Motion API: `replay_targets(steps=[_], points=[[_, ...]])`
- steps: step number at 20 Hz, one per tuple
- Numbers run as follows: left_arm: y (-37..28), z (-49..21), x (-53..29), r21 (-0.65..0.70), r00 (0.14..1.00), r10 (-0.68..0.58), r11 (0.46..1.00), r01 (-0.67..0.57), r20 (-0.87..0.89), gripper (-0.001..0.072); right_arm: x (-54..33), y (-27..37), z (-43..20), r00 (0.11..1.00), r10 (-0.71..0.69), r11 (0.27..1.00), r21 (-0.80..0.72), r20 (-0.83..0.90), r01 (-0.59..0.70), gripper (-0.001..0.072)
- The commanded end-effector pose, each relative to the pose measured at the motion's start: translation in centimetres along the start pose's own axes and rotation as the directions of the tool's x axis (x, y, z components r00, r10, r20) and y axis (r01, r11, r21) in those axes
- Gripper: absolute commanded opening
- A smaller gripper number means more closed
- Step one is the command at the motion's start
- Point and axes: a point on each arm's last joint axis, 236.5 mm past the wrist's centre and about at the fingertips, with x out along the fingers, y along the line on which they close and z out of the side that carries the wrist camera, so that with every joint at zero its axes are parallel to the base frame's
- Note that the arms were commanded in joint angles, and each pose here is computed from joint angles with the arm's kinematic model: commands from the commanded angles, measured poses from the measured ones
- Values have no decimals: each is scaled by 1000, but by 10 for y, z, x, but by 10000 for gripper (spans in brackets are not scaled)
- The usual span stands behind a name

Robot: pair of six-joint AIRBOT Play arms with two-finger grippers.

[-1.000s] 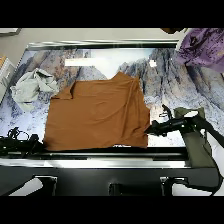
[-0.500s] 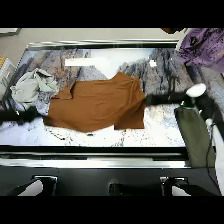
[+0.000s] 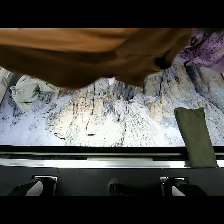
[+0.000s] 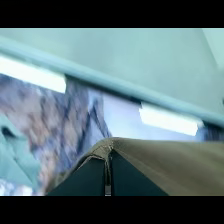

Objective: Fold the clothes and pants, and hang the long-sleeved shirts on hangers.

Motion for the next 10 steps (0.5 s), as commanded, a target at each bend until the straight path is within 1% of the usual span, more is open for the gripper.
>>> replay_targets(steps=[1, 4, 6, 8, 10], points=[[2, 50, -99, 3, 961, 141, 989, -146, 239, 11, -96, 18, 45, 983, -119, 992, -34, 140, 125, 25], [8, 50, -130, 18, 942, 196, 978, -209, 274, 11, -130, 21, 56, 965, -169, 985, -10, 199, 175, 25], [16, 39, -123, 23, 949, 225, 971, -236, 223, 11, -124, 19, 53, 969, -169, 986, 26, 181, 168, 26], [29, 19, -97, 31, 960, 247, 967, -253, 129, 11, -96, 7, 35, 980, -169, 983, 82, 100, 161, 26], [45, -12, -52, 72, 969, 248, 966, -247, -6, 11, -48, -13, -6, 986, -150, 978, 138, -74, 159, 26]])
